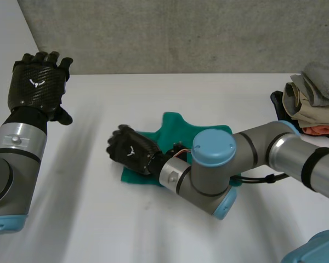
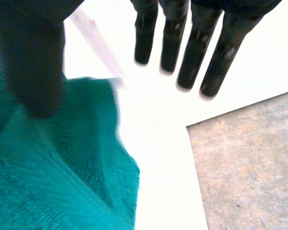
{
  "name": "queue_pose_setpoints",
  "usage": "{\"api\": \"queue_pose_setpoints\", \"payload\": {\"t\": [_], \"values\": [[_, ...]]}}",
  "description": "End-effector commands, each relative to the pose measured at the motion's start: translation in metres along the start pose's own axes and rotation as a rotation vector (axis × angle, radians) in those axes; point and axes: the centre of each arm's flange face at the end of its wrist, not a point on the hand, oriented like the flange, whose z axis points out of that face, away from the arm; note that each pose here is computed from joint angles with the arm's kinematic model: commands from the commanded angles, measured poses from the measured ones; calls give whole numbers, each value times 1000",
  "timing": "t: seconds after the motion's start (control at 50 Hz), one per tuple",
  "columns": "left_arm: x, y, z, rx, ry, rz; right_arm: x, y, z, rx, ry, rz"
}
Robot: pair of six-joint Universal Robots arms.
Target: Fold the laundry.
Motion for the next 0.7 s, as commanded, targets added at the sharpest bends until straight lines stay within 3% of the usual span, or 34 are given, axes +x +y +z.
{"api": "queue_pose_setpoints", "payload": {"t": [0.02, 0.16, 0.28, 0.36, 0.5, 0.6, 0.7], "values": [[8, 1, 6, 7, 22, -11, 49, -22, -15, -77, 159, 61], [52, -12, 11, 51, 140, -85, 110, -7, -72, -166, 332, 409], [107, -8, 10, 61, 293, -116, 108, 14, -118, -312, 358, 615], [135, 10, 17, 35, 355, -102, 95, 35, -140, -433, 352, 684], [158, 53, 22, -106, 391, -34, 77, 48, -155, -504, 334, 733], [147, 78, 32, -171, 321, 108, 65, 49, -155, -524, 321, 743], [143, 95, 36, -215, 285, 154, 61, 54, -155, -542, 332, 739]]}}
